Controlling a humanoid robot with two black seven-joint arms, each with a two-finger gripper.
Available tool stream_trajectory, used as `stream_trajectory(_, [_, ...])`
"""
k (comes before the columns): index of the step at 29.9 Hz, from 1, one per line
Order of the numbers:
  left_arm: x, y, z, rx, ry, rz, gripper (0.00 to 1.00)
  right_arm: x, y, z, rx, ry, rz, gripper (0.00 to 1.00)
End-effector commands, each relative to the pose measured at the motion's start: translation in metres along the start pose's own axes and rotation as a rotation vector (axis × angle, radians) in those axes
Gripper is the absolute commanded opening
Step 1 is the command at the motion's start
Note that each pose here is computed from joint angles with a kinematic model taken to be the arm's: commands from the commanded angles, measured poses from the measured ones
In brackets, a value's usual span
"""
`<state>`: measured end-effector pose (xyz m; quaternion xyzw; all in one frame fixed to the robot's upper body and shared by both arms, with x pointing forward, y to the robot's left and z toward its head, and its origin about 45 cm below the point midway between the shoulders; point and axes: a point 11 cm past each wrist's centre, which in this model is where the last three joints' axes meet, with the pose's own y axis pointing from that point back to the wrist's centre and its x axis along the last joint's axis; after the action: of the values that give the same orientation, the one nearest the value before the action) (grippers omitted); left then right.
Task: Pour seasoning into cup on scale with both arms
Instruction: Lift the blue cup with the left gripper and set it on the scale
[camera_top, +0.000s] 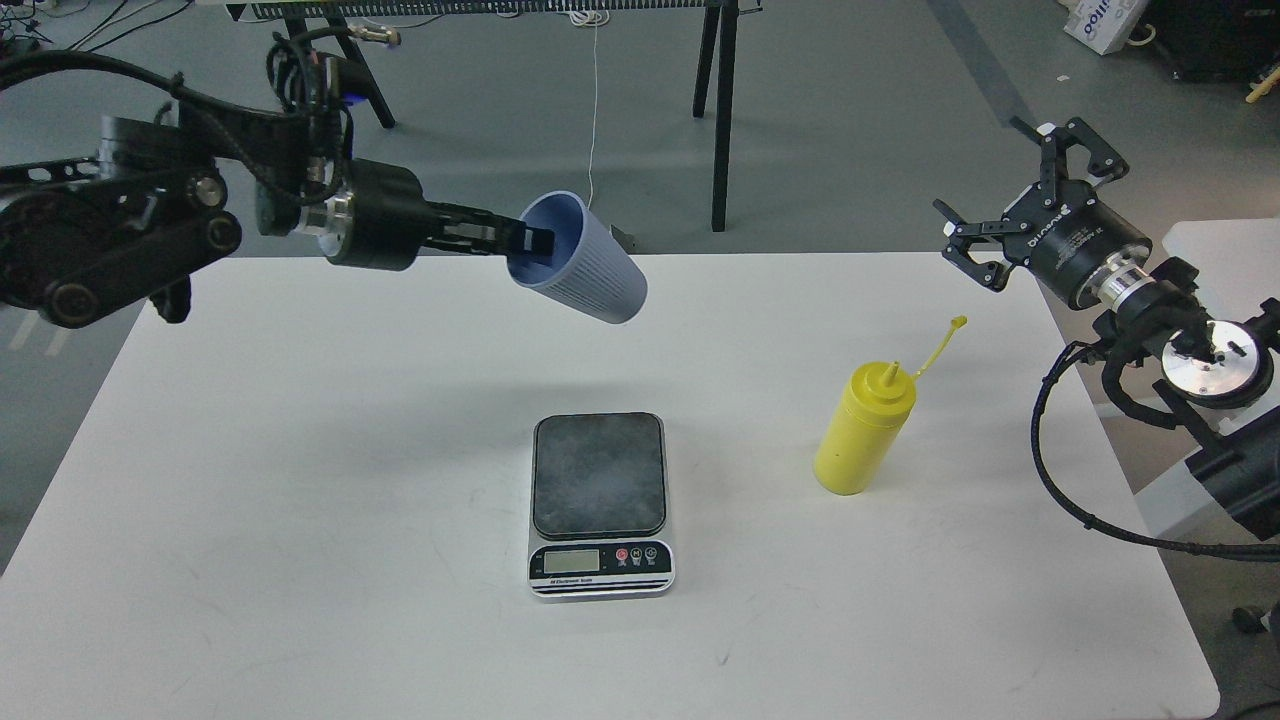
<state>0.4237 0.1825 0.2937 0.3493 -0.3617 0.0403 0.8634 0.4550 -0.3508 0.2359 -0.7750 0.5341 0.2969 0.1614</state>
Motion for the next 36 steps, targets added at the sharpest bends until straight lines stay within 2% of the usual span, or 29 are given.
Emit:
stream_trajectory(1, [-0.028,-0.050,0.021,-0.048,-0.048,-0.111,0.00,-0.002,-0.001,-0.002,0.003,0.002,-0.003,0.99])
stream_trajectory(4, [-0.044,-0.064,0.019,-0.024,-0.097,-0.164,0.00,0.002,0.001,-0.002,0.001,0.003,0.004,0.99])
stream_trajectory(9, [-0.058,-0.076,-0.006,0.046,-0.079,-0.181,0.00,0.003,0.002,0.001,-0.003,0.000,0.008,0.99])
stream_trajectory(15, [-0.070,-0.077,-0.022,0.090,-0.078,-0.204,0.00,0.003,0.002,0.002,-0.004,-0.002,0.008,0.99])
stream_trajectory(22, [-0.078,-0.071,-0.031,0.103,-0.056,-0.209,0.00,0.004,0.002,0.003,-0.005,-0.004,0.011,0.99])
stream_trajectory(25, [-0.077,-0.056,-0.041,0.128,-0.047,-0.197,0.00,0.006,0.003,0.005,-0.006,-0.006,0.014,0.99])
stream_trajectory(36, [-0.086,-0.044,-0.038,0.116,-0.056,-0.222,0.00,0.008,0.005,0.008,-0.010,-0.010,0.019,0.99])
